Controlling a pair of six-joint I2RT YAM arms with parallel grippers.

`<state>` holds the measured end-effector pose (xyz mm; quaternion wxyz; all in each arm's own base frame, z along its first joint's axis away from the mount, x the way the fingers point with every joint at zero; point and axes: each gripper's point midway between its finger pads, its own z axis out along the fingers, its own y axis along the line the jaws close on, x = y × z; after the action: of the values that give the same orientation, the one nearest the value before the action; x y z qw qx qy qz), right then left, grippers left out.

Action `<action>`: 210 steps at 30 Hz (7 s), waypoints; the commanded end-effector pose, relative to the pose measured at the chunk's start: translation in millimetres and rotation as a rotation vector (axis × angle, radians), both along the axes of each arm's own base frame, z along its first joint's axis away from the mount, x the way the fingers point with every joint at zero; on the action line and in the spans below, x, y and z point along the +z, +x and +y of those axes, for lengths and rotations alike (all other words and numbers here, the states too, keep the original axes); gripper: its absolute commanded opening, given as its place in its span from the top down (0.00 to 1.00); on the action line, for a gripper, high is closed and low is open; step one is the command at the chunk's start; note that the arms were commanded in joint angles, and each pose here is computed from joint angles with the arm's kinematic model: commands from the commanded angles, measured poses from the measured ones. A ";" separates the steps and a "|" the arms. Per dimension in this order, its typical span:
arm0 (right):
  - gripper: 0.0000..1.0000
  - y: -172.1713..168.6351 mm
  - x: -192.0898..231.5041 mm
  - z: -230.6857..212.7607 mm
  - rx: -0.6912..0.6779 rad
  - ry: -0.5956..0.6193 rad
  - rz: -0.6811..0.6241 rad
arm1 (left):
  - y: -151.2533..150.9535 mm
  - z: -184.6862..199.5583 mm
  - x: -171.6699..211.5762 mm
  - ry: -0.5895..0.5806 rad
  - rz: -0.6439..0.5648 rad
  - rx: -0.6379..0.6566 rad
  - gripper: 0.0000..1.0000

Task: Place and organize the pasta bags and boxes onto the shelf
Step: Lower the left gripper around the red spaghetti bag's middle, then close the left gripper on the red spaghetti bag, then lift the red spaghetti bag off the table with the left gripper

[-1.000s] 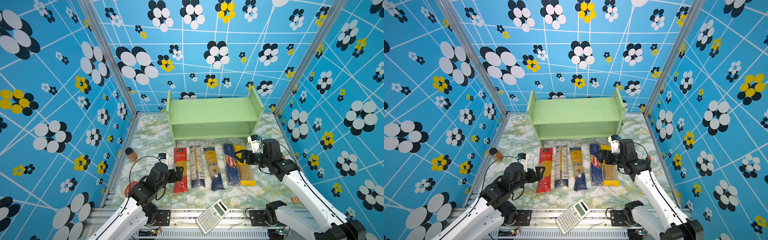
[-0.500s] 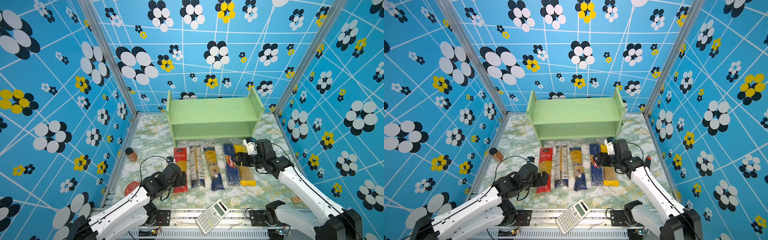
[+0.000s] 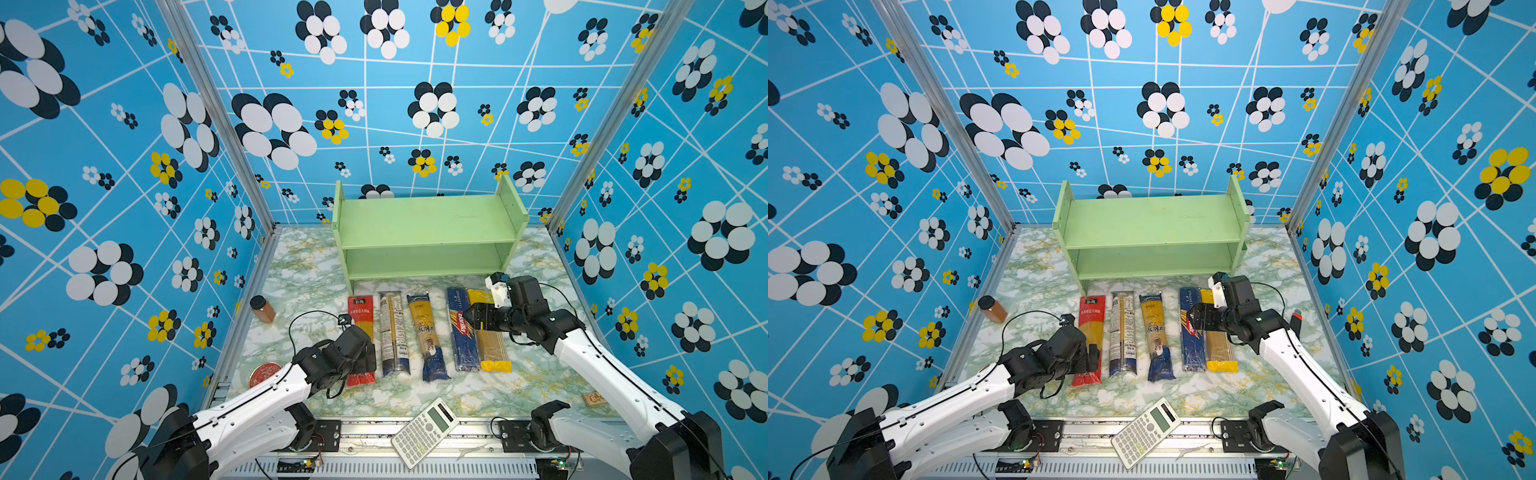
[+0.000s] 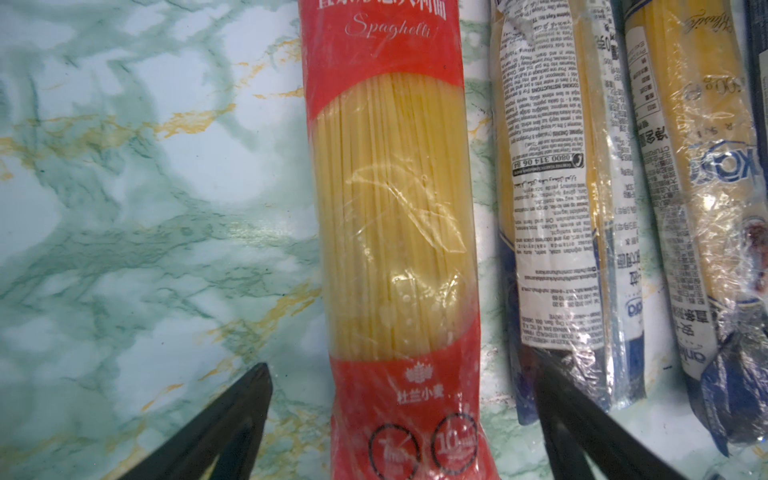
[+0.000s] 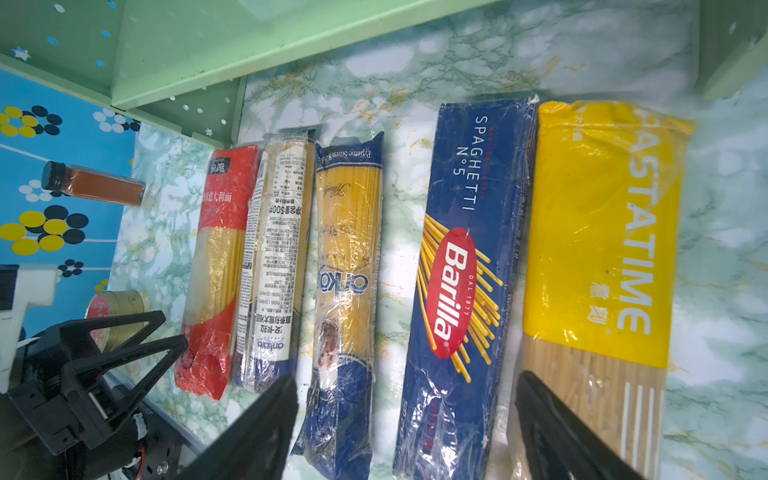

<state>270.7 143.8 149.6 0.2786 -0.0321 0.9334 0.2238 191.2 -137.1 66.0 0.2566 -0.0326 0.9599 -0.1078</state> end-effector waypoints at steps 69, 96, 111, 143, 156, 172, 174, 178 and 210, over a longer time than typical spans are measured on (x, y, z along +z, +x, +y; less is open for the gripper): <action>0.13 3.1 -13.4 0.9 -0.008 -0.042 0.008 | -4.5 10.6 -67.2 0.241 0.187 0.079 0.04; 0.13 3.9 -17.1 -0.8 -0.014 -0.053 0.012 | -20.5 21.5 -78.9 0.316 0.239 0.124 0.14; 0.14 2.9 -14.4 -1.4 -0.018 -0.051 0.006 | -22.4 24.1 -78.0 0.313 0.231 0.111 0.25; 0.13 0.3 -14.3 -3.8 -0.024 -0.055 0.005 | -17.1 17.6 -65.1 0.297 0.210 0.086 0.62; 0.13 2.2 -17.6 -2.0 -0.020 -0.055 0.015 | -9.2 12.4 -14.4 0.219 0.121 0.072 0.72; 0.13 2.8 -26.0 -1.1 -0.018 -0.061 0.038 | -4.2 -7.3 25.1 0.126 0.086 0.007 0.82; 0.13 2.5 -27.3 -1.2 -0.016 -0.064 0.042 | -4.2 -8.5 29.9 0.113 0.081 0.005 0.82; 0.13 3.3 -29.7 -0.6 -0.014 -0.067 0.049 | -5.3 -15.5 45.9 0.054 0.064 -0.015 0.82; 0.13 5.1 -45.5 -1.8 -0.018 -0.093 0.086 | -38.5 -69.5 199.4 -0.436 -0.112 -0.338 0.89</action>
<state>277.2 142.7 108.6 0.2373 -0.0253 0.9533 0.1850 145.4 -184.8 209.0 0.2113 0.0451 0.9380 -0.2709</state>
